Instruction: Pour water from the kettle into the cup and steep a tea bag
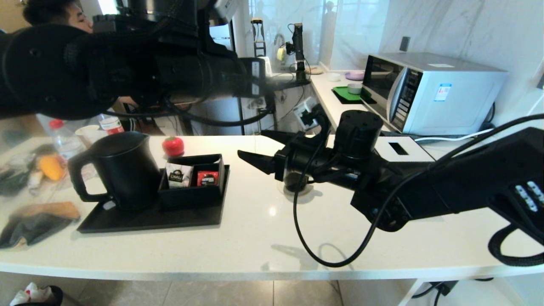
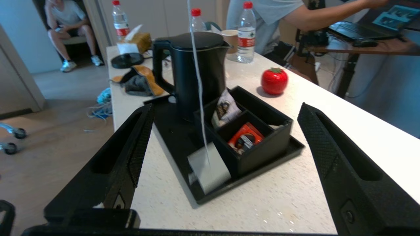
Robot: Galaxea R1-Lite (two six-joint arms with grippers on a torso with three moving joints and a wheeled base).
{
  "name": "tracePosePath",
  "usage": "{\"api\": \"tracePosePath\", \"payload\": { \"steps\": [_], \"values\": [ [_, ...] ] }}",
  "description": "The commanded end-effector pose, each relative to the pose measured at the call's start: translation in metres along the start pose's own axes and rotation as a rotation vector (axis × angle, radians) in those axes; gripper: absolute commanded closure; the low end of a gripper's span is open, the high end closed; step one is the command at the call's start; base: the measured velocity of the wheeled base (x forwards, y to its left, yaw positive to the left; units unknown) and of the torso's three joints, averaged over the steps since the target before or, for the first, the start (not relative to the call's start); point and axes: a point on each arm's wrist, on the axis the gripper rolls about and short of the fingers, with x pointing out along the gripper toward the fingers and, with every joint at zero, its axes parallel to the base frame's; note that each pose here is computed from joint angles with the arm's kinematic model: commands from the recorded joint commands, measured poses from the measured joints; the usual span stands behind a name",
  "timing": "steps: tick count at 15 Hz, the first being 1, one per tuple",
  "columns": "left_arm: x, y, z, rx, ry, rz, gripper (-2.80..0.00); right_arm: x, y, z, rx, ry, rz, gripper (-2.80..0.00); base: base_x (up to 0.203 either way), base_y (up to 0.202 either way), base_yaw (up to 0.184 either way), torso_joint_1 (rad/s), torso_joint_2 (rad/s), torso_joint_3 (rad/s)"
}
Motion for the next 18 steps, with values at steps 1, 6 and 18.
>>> {"api": "tracePosePath", "payload": {
  "steps": [1,6,18],
  "values": [
    [-0.001,-0.002,0.0,-0.001,-0.002,-0.004,0.0,0.005,0.002,0.001,0.005,-0.018,0.015,-2.8,0.0,0.0,0.0,0.0,0.0,0.0],
    [-0.003,-0.002,0.002,0.0,-0.009,-0.005,0.0,0.006,0.001,-0.007,0.015,-0.006,0.015,-2.8,0.0,0.0,0.0,0.0,0.0,0.0],
    [-0.004,-0.002,0.005,0.001,-0.017,-0.006,0.0,0.007,0.0,-0.021,0.04,-0.019,0.018,-2.8,0.0,0.0,0.0,0.0,0.0,0.0]
  ]
}}
